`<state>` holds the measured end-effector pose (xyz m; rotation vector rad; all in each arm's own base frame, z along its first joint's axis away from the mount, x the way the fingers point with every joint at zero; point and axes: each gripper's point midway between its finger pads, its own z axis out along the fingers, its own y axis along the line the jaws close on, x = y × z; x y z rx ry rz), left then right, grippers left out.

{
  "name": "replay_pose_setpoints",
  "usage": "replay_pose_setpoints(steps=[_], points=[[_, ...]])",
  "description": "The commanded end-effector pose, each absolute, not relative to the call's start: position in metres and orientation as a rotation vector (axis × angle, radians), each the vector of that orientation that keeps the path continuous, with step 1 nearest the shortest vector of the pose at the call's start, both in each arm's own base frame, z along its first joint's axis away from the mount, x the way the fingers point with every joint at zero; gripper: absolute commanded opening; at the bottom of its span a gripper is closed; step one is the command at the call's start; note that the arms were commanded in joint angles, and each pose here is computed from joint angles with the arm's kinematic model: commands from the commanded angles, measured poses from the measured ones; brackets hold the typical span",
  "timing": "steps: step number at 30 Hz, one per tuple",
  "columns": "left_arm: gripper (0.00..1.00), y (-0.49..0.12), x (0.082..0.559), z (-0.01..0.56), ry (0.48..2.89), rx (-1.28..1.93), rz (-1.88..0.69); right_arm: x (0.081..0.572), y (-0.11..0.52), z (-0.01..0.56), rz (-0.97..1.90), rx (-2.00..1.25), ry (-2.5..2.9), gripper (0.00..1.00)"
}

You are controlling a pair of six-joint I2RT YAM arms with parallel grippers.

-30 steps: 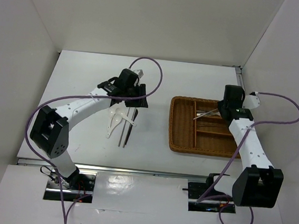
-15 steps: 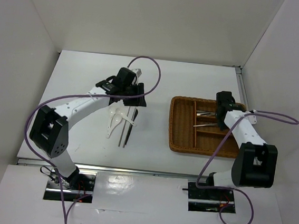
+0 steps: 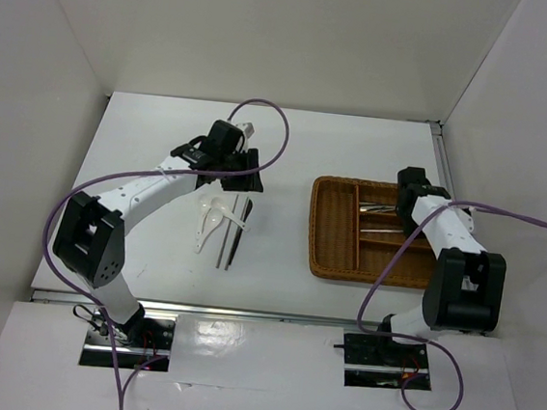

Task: Sort the eating utensils into containers

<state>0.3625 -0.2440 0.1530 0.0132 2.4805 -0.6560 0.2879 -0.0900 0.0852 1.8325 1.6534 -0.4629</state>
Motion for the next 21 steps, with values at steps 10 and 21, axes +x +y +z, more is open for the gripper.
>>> replay_pose_setpoints(steps=[10, 21], points=[[0.57, -0.25, 0.367, 0.152, 2.483, 0.042, -0.685, 0.3, -0.105, 0.102, -0.461, 1.792, 1.584, 0.2], [0.57, -0.242, 0.365, 0.149, 2.485, 0.038, -0.639, 0.333, -0.083, 0.119, -0.313, 1.633, 1.822, 0.58]])
